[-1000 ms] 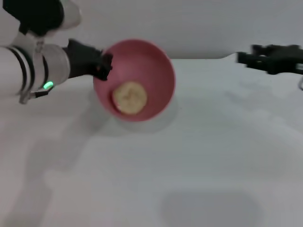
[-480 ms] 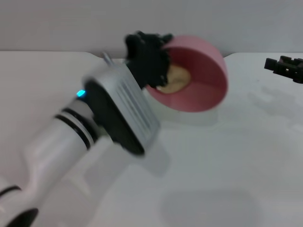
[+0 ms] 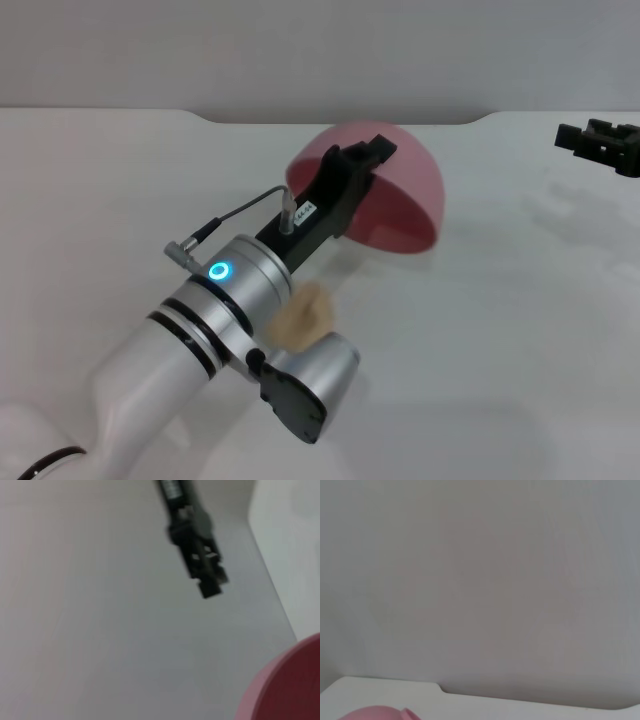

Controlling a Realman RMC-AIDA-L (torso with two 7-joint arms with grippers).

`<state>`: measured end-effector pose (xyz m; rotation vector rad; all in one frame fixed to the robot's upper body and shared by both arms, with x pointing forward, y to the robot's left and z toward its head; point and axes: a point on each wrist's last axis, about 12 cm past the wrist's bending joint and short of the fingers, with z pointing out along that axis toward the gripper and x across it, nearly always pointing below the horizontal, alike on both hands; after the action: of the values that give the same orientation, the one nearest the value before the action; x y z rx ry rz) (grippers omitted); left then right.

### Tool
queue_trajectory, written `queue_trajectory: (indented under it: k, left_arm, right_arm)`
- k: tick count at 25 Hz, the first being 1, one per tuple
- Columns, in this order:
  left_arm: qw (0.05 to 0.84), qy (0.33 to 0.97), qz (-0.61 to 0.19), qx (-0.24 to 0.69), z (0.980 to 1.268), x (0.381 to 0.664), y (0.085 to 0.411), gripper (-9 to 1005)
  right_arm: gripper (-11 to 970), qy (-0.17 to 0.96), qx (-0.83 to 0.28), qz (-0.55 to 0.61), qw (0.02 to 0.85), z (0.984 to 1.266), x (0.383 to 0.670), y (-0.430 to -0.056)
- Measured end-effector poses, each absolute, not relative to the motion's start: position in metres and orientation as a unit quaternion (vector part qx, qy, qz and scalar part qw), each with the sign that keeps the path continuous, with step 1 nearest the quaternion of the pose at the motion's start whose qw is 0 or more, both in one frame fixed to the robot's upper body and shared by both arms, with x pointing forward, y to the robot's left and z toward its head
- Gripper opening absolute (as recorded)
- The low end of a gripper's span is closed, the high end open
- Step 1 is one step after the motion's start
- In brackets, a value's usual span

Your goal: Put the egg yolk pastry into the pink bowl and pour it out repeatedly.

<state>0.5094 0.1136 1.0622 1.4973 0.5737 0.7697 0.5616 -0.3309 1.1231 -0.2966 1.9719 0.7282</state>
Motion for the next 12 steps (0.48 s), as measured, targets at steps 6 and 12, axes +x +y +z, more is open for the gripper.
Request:
queue_trajectory:
  k: [6,12]
  left_arm:
    - [0.616,0.242,0.370,0.652,1.057,0.510,0.117,5]
    - [0.691,0.369,0.321,0.533,1.085,0.519,0.117,4]
  right_arm:
    - [531,0.813,-0.122,0.302,0.483,1.120,0.561,-0.330]
    - [527,0.811,-0.132,0.307,0.480,1.119,0.563,-0.324]
